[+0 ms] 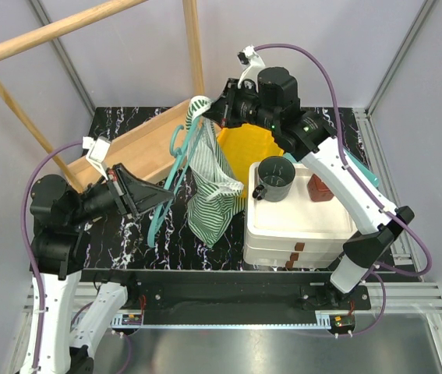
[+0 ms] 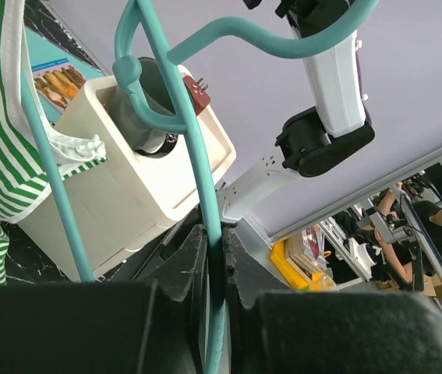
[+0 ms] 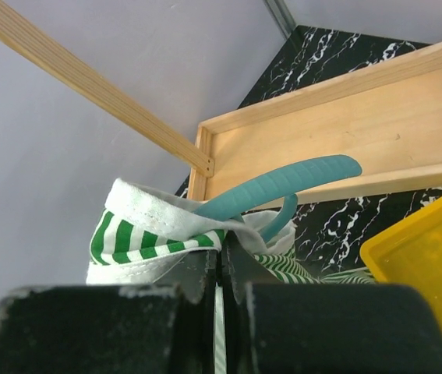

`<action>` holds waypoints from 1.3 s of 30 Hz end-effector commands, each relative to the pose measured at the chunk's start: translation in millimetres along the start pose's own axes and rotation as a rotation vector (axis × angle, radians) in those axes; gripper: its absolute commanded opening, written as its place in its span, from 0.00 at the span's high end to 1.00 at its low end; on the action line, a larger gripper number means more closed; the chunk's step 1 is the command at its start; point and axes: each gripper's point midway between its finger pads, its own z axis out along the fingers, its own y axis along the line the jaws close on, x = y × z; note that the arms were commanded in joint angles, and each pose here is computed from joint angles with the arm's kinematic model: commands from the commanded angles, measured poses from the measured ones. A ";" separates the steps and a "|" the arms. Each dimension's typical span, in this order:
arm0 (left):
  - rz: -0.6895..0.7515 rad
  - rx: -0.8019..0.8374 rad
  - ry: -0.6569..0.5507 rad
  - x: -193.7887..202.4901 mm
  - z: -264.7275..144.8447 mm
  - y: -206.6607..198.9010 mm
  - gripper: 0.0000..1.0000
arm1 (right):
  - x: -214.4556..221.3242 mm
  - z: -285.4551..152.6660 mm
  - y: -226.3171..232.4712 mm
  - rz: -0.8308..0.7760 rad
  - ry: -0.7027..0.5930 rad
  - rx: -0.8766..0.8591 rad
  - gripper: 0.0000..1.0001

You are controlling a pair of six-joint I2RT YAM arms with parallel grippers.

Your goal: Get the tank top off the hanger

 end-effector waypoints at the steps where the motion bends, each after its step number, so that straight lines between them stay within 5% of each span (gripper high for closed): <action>1: 0.189 0.149 0.064 15.5 -21.3 -57.0 1.00 | -51.4 -9.4 -61.6 0.001 -0.167 0.207 0.99; 7: 0.196 -0.028 0.017 3.8 -20.3 -33.0 1.00 | -36.1 -18.6 -70.9 -0.006 -0.135 0.222 0.95; 14: 0.180 -0.036 0.016 1.8 -19.0 -31.3 1.00 | -32.8 -4.9 -70.2 -0.009 -0.114 0.183 1.00; 17: 0.239 -0.082 -0.060 -9.9 -24.6 -36.2 1.00 | -24.1 7.2 -61.1 0.017 -0.066 0.114 1.00; 23: 0.337 -0.446 -0.345 -57.7 -63.7 -14.4 1.00 | 7.5 25.5 -35.3 0.008 0.027 0.022 1.00; 30: 0.337 -0.688 -0.549 -73.4 -109.0 5.4 1.00 | 72.6 33.6 15.9 -0.071 0.150 -0.011 1.00; 39: 0.358 -0.754 -0.627 -77.7 -128.3 4.9 1.00 | 197.4 32.2 41.2 -0.173 0.379 0.019 1.00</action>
